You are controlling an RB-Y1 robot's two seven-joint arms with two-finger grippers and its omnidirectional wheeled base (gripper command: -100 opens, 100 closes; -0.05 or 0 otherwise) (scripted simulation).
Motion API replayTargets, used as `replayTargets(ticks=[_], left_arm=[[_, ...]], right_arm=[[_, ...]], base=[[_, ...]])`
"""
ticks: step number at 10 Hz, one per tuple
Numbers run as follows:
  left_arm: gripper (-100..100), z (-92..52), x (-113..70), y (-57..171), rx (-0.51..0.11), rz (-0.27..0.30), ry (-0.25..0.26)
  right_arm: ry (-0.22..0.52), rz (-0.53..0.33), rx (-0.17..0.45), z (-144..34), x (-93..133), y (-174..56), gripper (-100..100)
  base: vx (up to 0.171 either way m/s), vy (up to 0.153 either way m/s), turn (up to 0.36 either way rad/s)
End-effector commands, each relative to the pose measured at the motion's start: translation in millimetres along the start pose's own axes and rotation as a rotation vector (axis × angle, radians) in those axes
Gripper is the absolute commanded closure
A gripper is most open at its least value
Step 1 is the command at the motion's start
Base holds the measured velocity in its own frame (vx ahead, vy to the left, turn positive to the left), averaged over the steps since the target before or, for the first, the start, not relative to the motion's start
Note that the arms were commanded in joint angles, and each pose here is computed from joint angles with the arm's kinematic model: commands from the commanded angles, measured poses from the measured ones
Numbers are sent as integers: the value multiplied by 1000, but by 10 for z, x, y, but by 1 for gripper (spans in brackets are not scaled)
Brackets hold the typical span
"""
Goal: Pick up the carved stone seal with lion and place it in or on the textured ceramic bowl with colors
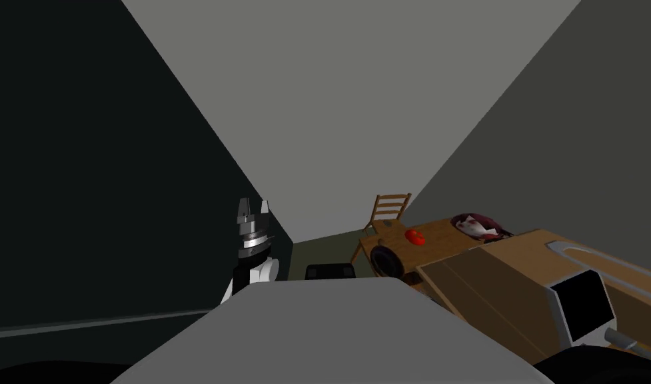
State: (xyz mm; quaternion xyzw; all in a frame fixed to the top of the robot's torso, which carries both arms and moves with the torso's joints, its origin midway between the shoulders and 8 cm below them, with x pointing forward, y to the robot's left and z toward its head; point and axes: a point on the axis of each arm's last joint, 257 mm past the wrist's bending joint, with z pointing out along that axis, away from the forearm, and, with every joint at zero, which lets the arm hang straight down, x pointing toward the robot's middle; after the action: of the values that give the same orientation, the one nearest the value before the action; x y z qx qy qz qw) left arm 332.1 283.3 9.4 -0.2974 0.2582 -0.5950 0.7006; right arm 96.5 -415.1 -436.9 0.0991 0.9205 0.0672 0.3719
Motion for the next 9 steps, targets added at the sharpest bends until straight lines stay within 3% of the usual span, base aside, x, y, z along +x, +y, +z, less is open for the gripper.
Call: replayTargets(ticks=[1,3,4,6,7,8,9], left_arm=[[0,0,0,0,0,0,0],[0,0,0,0,0,0,0],[0,0,0,0,0,0,0],[0,0,0,0,0,0,0],[0,0,0,0,0,0,0],[0,-1,-1,0,0,0,0],[0,0,0,0,0,0,0]], right_arm=[[58,-53,31,-169,212,-178,-100],[140,-132,76,-360,453,-455,-100],[140,-132,76,-360,453,-455,-100],[200,-198,117,-514,603,-697,-100],[184,-178,104,-494,562,-609,-100],[187,-183,107,-502,562,-624,0],[182,-174,113,-419,595,-640,-100]], base=[[62,-38,201],[63,-33,222],[63,-45,98],[81,-29,188],[48,-21,57],[8,-5,-8],[-6,-4,82]])
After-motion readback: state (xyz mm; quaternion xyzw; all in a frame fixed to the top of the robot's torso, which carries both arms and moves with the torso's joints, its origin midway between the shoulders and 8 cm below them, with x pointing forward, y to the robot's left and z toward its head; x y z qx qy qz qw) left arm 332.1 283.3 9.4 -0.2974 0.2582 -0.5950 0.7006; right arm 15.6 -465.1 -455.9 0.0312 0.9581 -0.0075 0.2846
